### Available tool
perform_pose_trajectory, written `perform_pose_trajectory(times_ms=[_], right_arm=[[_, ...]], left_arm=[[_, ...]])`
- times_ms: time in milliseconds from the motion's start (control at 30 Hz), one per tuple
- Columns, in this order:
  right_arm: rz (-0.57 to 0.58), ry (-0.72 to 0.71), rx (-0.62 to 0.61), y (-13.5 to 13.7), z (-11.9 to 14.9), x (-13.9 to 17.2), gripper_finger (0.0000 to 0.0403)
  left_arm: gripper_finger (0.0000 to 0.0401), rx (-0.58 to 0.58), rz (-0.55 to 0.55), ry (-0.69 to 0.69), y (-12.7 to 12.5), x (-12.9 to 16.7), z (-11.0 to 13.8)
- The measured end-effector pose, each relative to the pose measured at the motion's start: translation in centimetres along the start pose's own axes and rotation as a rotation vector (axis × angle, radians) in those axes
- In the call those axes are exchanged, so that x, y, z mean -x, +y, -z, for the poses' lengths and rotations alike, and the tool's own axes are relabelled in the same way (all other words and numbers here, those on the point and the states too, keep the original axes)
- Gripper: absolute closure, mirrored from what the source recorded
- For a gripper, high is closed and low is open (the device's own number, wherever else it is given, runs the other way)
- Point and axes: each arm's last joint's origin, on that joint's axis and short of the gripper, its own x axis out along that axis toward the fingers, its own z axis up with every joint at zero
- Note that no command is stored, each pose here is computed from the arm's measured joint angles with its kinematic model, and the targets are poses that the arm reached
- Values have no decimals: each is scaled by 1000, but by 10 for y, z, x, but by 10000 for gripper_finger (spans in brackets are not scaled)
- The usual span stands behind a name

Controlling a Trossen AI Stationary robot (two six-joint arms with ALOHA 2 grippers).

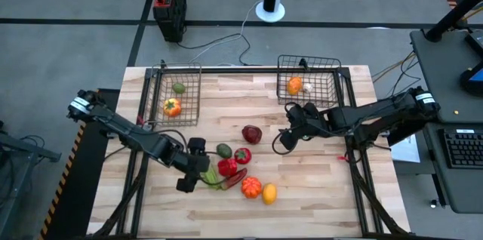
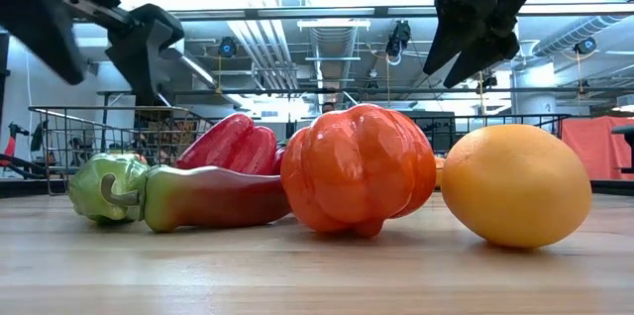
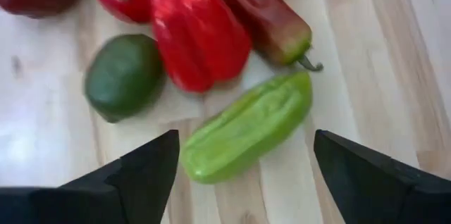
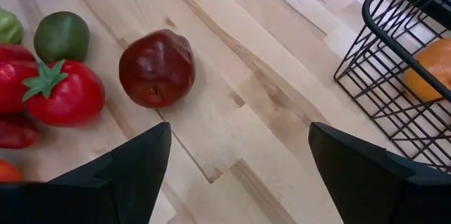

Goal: Sort produce into baskets
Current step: Put the cucumber into the black wire basket

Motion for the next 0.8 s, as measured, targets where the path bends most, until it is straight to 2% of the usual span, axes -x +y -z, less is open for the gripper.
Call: perform_pose_trajectory(times_ms=[233,500,800], right_arm=[[1,1,8,0,0,0,76],[9,10,14,-2,4,-3,76],[16,16,16,-2,6,-4,76]], left_arm=[[94,-123,36,62,-16,-22,2],[94,-231,-50,146,-22,-45,-9],[94,-351,-58,263,-25,-63,-11]])
